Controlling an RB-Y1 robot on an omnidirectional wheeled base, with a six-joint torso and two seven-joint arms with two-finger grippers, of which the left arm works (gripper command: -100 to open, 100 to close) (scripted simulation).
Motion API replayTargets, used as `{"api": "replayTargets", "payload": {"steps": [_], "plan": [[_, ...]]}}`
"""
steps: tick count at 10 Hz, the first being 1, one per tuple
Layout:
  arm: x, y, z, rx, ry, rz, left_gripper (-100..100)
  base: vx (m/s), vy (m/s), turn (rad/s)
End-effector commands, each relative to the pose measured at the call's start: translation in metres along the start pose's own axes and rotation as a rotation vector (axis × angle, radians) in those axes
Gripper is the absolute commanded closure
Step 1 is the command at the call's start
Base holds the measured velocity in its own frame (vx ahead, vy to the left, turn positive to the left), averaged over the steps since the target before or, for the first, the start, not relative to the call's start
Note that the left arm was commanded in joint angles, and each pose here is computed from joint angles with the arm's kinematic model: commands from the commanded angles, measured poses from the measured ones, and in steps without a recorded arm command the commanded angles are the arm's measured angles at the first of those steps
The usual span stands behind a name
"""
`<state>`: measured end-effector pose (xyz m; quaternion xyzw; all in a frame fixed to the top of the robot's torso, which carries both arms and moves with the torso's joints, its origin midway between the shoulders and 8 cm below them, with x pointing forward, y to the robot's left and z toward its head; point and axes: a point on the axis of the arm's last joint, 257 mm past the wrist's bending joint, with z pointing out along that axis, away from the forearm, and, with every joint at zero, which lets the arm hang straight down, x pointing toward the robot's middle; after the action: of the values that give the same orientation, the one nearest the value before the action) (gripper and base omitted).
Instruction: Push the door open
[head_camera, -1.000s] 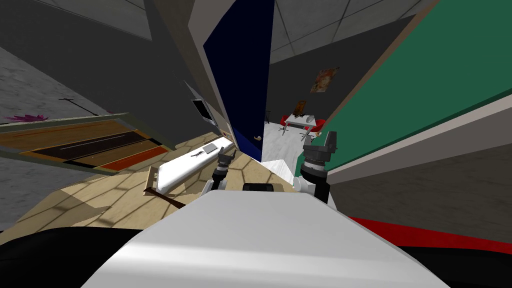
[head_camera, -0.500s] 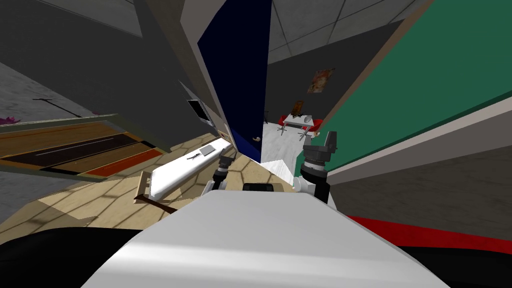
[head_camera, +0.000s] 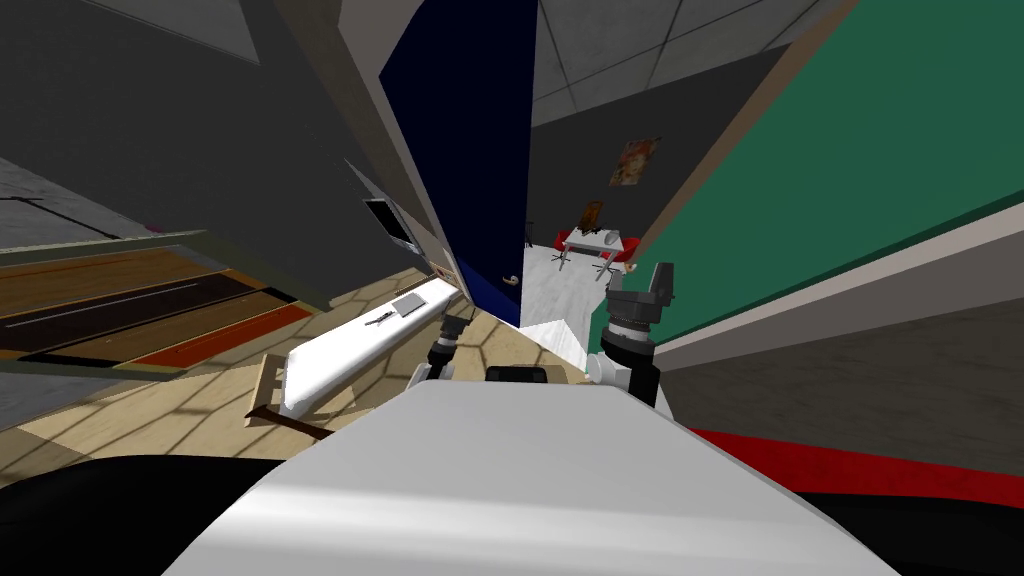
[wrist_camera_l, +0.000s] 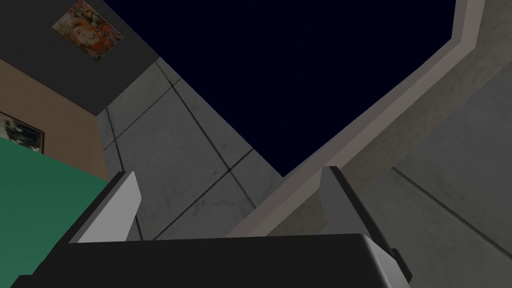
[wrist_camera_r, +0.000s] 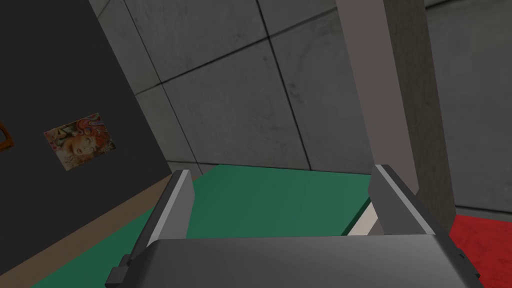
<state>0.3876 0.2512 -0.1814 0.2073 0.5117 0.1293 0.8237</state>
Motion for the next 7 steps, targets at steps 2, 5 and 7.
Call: {"api": "replayTargets", "payload": {"steps": [2,5,7], "plan": [[0.012,-0.006,-0.0056,0.019,0.021,0.076,-100,0.047,0.016,-0.052],[0.026,-0.015,-0.013,0.045,0.046,0.159,-100,0.068,0.014,-0.063],[0.032,-0.02,-0.0169,0.059,0.058,0.205,-100,0.066,0.018,-0.069]]}}
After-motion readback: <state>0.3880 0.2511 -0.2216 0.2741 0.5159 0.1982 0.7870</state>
